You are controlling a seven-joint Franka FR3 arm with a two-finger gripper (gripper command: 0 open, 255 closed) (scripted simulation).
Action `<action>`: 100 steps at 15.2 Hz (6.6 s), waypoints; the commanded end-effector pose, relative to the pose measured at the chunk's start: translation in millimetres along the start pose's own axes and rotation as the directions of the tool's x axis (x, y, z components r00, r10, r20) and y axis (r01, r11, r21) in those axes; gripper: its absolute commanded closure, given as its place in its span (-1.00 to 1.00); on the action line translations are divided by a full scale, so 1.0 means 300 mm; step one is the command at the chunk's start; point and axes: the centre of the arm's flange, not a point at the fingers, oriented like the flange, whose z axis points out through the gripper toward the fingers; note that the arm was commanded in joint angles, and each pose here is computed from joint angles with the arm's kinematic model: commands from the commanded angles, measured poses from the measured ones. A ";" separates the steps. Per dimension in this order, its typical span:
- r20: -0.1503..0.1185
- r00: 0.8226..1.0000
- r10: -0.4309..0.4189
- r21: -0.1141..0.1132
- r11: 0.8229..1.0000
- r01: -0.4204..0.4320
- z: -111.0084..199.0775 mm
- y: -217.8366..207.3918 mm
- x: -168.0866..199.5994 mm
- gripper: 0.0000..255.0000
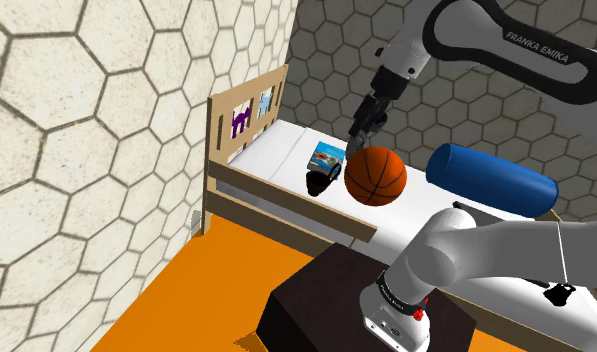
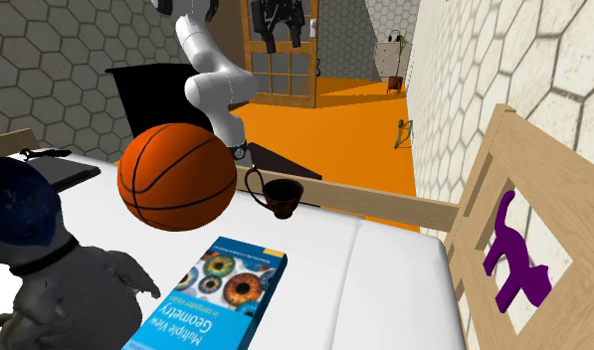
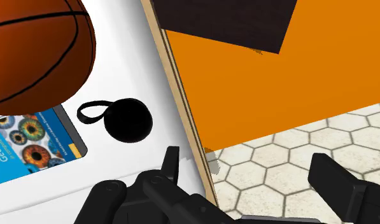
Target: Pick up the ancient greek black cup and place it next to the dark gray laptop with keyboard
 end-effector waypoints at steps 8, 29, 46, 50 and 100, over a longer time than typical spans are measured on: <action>0.005 0.999 -0.046 0.090 0.995 0.045 0.193 0.279 0.071 -1.00; -0.003 0.985 -0.172 0.333 0.929 0.163 0.864 0.919 0.316 -1.00; -0.002 0.985 -0.172 0.333 0.929 0.163 0.973 0.881 0.310 1.00; -0.002 0.985 -0.172 0.333 0.929 0.163 0.973 0.881 0.310 1.00; -0.003 0.985 -0.172 0.333 0.929 0.163 0.218 0.865 0.179 1.00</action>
